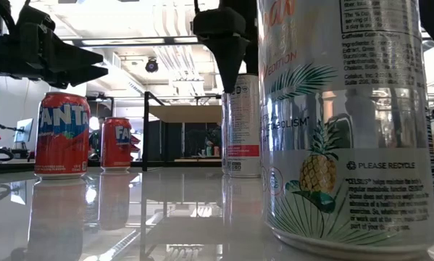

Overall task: Place canned beverage on shelf
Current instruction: Adjust the white pink soda can

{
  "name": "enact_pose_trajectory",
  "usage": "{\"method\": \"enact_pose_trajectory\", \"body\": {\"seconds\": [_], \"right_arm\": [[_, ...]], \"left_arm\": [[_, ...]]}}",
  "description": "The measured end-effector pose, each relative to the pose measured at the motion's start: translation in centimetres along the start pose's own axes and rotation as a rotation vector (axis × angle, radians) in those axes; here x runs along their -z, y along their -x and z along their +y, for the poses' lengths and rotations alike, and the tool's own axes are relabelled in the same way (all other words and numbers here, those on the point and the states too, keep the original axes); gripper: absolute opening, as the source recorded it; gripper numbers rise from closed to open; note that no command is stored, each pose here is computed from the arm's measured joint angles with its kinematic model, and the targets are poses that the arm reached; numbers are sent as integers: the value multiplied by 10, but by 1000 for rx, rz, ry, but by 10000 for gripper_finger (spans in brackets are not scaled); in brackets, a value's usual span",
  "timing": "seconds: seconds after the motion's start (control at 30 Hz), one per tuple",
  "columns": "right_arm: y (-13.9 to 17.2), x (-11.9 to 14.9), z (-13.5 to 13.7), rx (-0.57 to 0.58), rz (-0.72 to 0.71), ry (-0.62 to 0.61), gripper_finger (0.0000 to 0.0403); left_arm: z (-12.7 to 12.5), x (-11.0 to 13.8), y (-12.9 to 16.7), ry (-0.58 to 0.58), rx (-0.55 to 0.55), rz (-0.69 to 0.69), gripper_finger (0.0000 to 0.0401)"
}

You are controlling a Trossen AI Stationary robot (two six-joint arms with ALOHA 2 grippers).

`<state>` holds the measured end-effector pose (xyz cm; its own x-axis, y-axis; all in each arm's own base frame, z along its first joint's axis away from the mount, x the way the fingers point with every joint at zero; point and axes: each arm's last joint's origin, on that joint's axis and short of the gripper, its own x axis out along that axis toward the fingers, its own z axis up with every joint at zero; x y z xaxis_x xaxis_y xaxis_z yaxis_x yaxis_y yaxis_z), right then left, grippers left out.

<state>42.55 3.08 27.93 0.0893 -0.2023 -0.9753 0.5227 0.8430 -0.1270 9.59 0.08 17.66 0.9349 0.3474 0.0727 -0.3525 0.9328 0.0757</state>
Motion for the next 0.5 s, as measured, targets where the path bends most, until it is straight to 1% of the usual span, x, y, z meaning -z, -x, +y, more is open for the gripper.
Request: {"method": "enact_pose_trajectory", "body": {"seconds": [0.2, 0.33, 0.43, 0.5], "right_arm": [[-9, 2, 1, 10, 20, -7, 392], [-16, 3, 3, -3, 37, -16, 388], [-20, 2, 5, -18, 30, -21, 374], [-20, 2, 5, -21, 31, -22, 356]], "left_arm": [[0, 0, 0, 0, 0, 0, 400], [0, 0, 0, 0, 0, 0, 400], [0, 0, 0, 0, 0, 0, 400], [0, 0, 0, 0, 0, 0, 400]]}}
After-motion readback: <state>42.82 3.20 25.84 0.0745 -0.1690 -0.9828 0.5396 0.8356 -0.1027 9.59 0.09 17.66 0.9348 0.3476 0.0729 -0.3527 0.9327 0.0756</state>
